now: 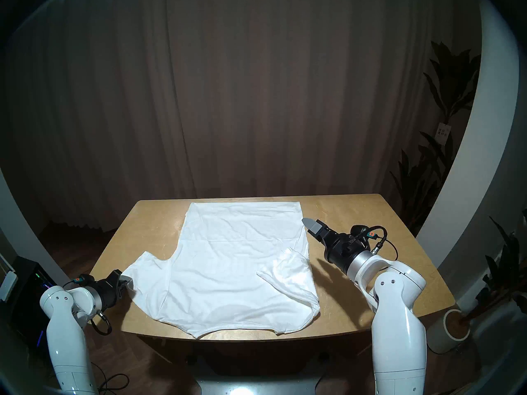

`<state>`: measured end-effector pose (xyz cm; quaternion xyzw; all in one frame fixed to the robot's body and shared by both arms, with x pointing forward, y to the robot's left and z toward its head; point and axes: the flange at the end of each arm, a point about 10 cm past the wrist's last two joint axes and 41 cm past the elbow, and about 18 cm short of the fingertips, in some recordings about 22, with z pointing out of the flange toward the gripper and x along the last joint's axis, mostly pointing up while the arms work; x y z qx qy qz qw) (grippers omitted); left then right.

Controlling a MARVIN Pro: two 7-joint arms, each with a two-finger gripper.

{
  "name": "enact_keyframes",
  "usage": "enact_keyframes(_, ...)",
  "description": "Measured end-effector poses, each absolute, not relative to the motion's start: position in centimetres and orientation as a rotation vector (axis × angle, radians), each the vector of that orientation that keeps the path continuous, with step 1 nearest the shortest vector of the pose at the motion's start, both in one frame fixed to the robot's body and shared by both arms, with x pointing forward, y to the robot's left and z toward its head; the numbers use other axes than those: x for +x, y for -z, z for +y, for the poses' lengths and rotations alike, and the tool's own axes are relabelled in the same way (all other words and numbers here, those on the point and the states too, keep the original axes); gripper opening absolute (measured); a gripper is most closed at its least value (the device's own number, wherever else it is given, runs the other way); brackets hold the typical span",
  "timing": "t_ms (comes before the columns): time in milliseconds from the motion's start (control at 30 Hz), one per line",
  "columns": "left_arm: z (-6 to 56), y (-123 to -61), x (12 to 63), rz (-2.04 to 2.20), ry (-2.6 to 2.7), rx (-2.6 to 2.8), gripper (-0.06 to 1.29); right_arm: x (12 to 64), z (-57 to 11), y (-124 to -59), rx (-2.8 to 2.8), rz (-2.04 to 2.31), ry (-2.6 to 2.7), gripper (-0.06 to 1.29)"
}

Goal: Fold the shirt by bringing both sleeves in and then folding it in half

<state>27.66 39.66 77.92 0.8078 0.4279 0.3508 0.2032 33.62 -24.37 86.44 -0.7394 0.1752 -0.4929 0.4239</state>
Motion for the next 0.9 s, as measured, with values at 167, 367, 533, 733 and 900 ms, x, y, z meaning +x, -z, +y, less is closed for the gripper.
enact_keyframes(167, 39.6, -78.1, 27.8, 1.175, -0.987, 2.264, 0.02, 33.4, -24.3, -86.4, -1.847, 0.445, 1.238, 1.25)
enact_keyframes(367, 39.0, -78.2, 27.3, 1.161, -1.023, 2.233, -0.03, 33.0, -24.0, -86.1, -1.850, 0.451, 1.230, 1.25)
enact_keyframes(533, 37.8, -79.4, 27.1, 1.114, -1.066, 2.201, -0.03, 33.0, -23.6, -85.7, -1.850, 0.450, 1.218, 1.25)
enact_keyframes(733, 36.2, -81.3, 27.3, 1.060, -1.123, 2.154, -0.03, 33.0, -23.6, -85.6, -1.848, 0.456, 1.220, 1.25)
enact_keyframes(900, 34.7, -82.8, 27.5, 1.010, -1.156, 2.129, -0.03, 33.0, -24.0, -85.5, -1.844, 0.470, 1.229, 1.25)
